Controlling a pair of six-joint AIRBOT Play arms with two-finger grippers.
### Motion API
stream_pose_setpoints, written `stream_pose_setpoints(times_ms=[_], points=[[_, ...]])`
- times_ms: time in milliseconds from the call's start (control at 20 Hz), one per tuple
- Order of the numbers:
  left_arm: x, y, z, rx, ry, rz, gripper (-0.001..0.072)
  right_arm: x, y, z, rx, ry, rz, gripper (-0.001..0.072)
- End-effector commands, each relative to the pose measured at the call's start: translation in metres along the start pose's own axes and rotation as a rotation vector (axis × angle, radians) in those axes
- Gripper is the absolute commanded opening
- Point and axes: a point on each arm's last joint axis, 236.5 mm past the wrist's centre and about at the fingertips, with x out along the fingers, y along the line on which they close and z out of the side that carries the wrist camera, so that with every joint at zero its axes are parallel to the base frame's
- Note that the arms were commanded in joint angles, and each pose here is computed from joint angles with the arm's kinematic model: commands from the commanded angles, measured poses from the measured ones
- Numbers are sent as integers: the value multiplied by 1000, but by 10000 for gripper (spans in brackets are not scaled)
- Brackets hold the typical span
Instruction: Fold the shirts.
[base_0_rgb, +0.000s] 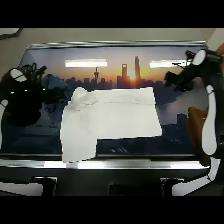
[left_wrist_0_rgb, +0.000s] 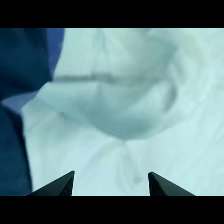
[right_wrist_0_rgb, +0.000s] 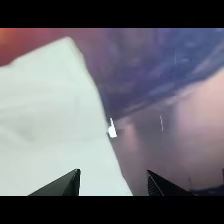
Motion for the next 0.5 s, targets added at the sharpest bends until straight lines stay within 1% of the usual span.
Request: stream_pose_setpoints(times_ms=[0,100,250,450], points=[[-9,42,-74,-87,185,-8,521,-24,-51,-49,28,225,33,493],[18,60,-121,-129,230,-15,449,-17,-63,-90,39,380,41,494],[56,73,-160,-191,254,-44,451,2,-55,-117,66,434,91,495],[73,77,-153,-210,192,-53,451,10,-51,-127,61,459,120,497]])
